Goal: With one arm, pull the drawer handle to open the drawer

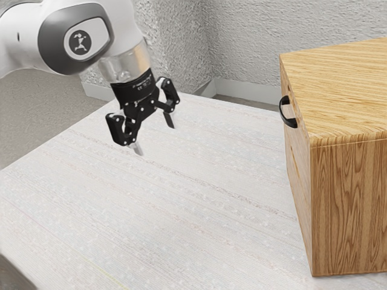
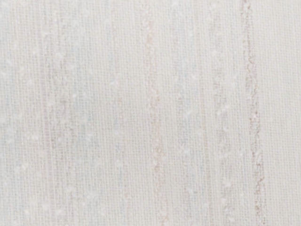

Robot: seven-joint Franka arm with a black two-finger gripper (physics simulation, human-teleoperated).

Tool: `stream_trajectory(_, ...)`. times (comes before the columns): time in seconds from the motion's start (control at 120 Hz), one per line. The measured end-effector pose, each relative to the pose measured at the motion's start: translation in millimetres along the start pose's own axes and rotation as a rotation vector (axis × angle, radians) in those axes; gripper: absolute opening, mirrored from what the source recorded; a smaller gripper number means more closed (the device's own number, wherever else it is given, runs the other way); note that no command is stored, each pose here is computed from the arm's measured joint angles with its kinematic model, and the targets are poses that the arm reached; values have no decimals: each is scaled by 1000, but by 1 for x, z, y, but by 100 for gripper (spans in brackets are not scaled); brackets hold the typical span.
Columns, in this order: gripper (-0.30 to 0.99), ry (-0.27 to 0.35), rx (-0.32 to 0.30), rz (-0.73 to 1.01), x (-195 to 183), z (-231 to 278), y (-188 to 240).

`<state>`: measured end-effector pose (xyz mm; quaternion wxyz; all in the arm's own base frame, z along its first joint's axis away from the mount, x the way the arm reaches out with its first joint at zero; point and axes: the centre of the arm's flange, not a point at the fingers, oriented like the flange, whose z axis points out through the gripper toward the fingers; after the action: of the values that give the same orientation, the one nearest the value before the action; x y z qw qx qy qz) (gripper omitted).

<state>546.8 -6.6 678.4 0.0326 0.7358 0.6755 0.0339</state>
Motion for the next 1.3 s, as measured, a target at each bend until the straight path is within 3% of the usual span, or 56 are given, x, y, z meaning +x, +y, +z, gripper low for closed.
stream_trajectory(0.2,69,6,4,-31,16,2,0)
stream_trajectory(0.333,69,4,39,-56,29,18,0)
stream_trajectory(0.475,69,12,23,-91,44,11,2)
stream_trajectory(0.617,69,14,-38,-81,47,12,21)
stream_trajectory(0.783,69,0,-112,79,0,19,50)
stream_trajectory(1.117,69,50,-343,321,-2,23,86)
stream_trajectory(1.3,69,64,-415,513,-79,22,43)
